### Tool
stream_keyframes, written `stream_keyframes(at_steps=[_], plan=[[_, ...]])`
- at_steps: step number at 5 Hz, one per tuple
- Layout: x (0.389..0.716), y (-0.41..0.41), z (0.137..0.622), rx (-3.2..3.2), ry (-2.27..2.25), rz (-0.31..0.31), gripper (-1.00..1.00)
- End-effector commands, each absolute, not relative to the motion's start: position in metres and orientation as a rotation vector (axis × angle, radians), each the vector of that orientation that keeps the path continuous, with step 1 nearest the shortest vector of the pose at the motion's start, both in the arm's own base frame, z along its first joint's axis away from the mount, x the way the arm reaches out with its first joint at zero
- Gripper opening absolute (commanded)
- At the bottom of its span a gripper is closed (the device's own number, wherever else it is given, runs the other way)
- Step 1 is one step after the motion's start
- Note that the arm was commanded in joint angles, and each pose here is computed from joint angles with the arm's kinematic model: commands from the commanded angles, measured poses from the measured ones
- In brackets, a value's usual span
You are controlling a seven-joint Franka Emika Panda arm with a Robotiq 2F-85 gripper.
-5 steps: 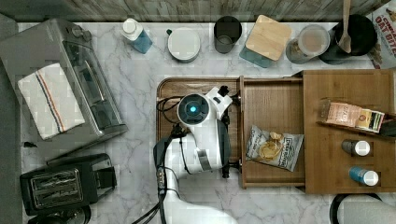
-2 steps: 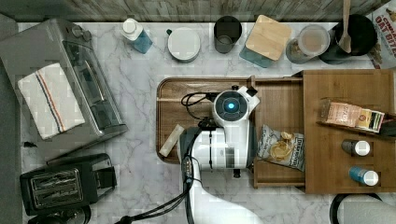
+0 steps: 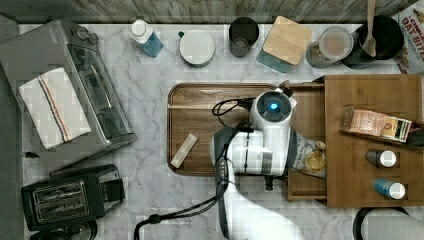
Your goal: Close the drawer.
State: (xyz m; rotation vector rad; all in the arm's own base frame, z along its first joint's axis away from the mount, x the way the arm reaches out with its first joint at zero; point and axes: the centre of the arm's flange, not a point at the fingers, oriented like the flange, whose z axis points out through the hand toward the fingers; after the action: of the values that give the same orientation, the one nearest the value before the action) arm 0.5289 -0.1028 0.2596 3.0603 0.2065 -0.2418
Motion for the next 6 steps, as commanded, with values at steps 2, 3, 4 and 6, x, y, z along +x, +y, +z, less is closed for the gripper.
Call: stream_keyframes(at_steps=[2, 3, 4, 6], plan=[[0.509, -0.364, 0.335, 2.917, 0.026, 0.027, -1.00], [0.492, -0.333, 0.327, 2.931, -0.046, 0.116, -1.00], [0.492, -0.333, 0.327, 2.931, -0.045, 0.116, -1.00], [0.492, -0.333, 0.326, 2.931, -0.046, 0.115, -1.00]])
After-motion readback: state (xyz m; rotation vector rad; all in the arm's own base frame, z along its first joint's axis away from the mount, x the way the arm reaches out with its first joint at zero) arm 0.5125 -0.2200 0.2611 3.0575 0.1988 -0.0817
